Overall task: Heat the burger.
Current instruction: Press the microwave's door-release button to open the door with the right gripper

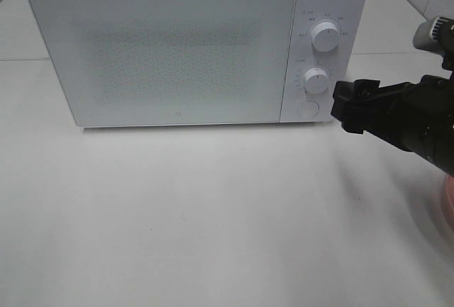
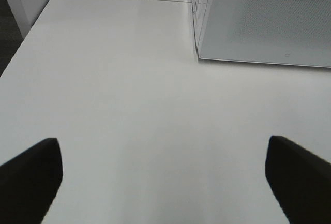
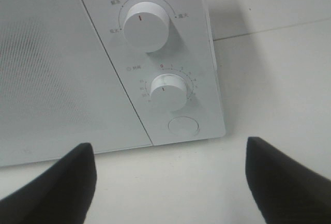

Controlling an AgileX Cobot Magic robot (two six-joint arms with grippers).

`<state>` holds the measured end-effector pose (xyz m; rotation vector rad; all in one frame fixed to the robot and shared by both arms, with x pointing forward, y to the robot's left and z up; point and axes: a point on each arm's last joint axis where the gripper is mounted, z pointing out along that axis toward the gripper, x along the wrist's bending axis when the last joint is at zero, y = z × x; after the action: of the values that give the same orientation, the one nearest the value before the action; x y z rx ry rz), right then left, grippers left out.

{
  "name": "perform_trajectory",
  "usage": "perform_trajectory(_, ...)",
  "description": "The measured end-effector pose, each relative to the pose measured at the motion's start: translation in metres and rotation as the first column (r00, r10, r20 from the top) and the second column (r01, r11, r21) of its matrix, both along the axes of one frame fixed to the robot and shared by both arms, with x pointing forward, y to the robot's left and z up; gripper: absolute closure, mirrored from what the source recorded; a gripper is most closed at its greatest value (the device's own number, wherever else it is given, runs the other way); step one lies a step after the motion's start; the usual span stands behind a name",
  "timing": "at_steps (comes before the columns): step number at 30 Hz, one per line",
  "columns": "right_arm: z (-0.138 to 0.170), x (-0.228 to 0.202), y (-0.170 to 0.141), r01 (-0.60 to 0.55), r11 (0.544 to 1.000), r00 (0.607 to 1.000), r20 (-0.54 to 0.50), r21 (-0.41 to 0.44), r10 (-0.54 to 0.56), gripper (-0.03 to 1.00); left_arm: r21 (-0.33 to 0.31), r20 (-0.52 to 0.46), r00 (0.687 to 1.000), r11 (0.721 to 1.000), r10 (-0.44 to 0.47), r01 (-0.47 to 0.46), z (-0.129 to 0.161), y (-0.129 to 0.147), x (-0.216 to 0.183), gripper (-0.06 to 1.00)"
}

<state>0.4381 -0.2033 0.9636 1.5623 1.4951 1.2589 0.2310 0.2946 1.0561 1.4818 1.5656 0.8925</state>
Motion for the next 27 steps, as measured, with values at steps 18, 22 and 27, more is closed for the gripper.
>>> perform_trajectory(18,0.0002,0.0001,0.0,0.297,0.699,0.955,-0.22,0.651,-0.202,0.66,0.0,0.0,1.0,1.0,0.0,0.0,0.0,0.0,0.0,-0.04)
perform_trajectory(22,0.0003,0.0001,0.0002,0.322,0.643,0.947,-0.246,0.695,-0.208,0.81,0.0,0.0,1.0,1.0,0.0,0.0,0.0,0.0,0.0,-0.04)
perform_trajectory(27,0.0009,-0.0001,0.0019,0.306,0.644,0.952,-0.241,0.701,-0.19,0.96,0.0,0.0,1.0,1.0,0.0,0.0,0.0,0.0,0.0,-0.04)
